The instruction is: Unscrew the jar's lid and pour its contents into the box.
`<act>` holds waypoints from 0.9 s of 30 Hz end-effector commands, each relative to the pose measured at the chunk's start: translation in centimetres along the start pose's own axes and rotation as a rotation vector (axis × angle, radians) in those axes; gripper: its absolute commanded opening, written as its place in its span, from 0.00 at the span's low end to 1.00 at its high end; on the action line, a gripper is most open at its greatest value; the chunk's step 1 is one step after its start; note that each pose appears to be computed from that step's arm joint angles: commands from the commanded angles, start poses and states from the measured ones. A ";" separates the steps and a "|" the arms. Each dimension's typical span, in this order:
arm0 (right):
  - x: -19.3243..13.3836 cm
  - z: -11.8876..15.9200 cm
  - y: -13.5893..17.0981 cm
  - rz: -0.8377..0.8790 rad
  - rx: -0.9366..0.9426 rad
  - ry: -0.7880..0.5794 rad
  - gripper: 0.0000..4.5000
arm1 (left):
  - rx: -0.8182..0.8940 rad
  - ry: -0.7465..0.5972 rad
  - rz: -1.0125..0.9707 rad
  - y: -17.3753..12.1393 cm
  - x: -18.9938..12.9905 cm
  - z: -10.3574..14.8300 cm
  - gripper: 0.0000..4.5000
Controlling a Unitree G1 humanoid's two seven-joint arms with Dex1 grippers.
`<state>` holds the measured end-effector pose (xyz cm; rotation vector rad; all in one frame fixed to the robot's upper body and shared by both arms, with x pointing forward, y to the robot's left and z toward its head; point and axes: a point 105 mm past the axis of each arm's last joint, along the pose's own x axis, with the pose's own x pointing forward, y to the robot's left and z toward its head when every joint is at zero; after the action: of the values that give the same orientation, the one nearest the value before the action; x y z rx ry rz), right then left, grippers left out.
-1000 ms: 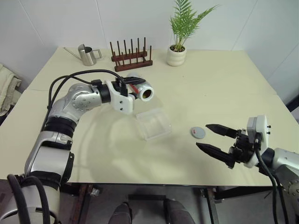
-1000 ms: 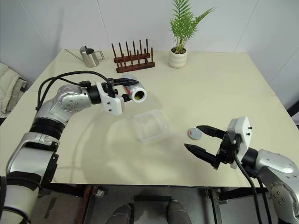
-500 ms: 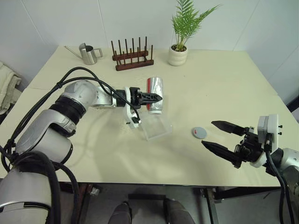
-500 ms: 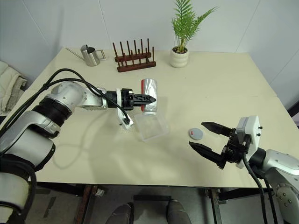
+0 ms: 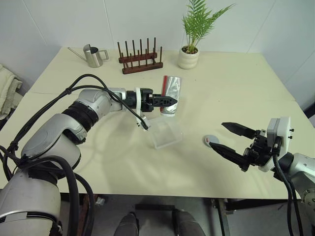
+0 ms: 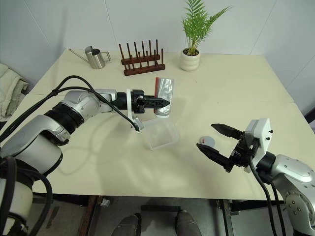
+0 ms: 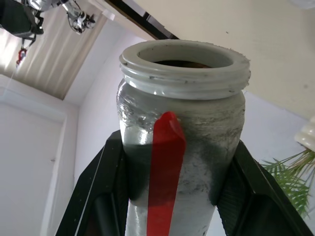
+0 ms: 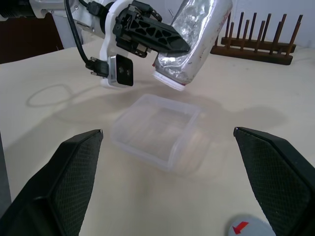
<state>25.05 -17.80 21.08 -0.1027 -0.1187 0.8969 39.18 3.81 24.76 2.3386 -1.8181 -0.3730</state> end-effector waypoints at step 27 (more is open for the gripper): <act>0.7 1.0 -1.3 0.027 -0.065 -0.009 1.00 | -0.227 0.200 0.124 0.3 -1.8 -3.1 0.42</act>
<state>26.61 -18.11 21.50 -0.1303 -0.1209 0.9138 39.05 4.98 25.89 2.1143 -1.8368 -0.3268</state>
